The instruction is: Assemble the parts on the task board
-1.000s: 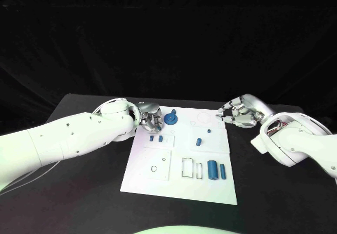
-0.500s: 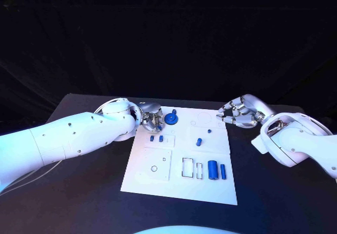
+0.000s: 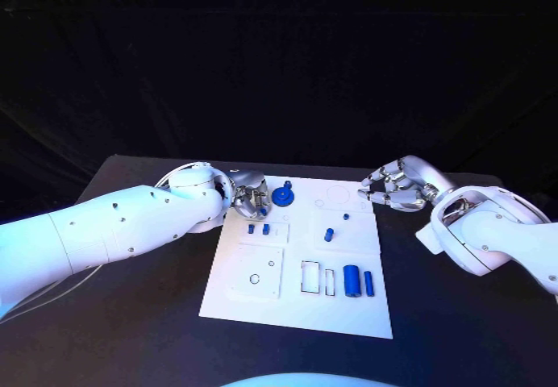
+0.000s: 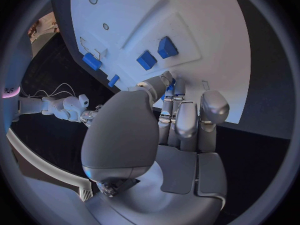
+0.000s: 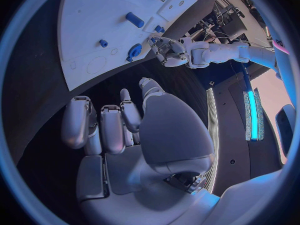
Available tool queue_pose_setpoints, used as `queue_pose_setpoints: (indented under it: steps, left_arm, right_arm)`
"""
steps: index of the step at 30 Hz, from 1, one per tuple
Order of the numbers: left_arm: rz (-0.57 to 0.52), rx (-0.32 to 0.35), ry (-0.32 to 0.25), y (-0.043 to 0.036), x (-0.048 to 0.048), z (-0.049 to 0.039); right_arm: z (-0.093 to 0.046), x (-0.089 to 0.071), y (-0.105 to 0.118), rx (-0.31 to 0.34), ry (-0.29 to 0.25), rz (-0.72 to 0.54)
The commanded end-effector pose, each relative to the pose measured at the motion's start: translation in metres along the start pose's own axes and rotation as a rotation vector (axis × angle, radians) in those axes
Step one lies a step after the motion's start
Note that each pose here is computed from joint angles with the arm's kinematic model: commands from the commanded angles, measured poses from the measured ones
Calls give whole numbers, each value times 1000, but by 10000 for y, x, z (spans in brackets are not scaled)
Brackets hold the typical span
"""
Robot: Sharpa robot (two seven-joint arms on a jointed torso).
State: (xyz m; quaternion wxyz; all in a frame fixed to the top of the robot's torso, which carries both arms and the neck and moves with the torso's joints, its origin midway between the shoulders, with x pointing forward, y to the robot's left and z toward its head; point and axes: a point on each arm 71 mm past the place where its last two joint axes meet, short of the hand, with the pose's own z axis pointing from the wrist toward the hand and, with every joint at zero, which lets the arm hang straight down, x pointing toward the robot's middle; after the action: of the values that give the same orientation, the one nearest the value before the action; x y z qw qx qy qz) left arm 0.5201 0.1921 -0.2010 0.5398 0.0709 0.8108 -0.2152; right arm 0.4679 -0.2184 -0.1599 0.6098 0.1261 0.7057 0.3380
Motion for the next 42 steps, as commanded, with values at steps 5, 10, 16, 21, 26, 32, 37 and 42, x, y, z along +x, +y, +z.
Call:
queue_pose_setpoints:
  steps: [5, 10, 16, 21, 26, 32, 37, 42]
  left_arm:
    - [-3, 0, 28, -4, 29, 3]
    - [-5, 1, 27, -4, 29, 4]
    - [-6, -4, 28, 6, 29, 4]
    - [-6, -10, 30, 20, 29, 1]
    - [-6, -19, 29, 43, 26, -3]
    - [-7, -26, 23, 71, 19, -9]
    - [-9, -28, 9, 93, 6, -19]
    - [-13, -34, -14, 136, -17, -41]
  right_arm:
    - [-1, 6, 8, -12, 5, -7]
    - [-1, 6, 7, -11, 5, -7]
    - [1, 6, 7, -12, 5, -7]
    - [1, 3, 3, -11, 4, -7]
    - [2, 1, -1, -10, 4, -8]
    - [3, 0, -5, -9, 4, -8]
    - [6, 0, -13, -7, 9, -10]
    - [20, -4, -45, 2, 21, -16]
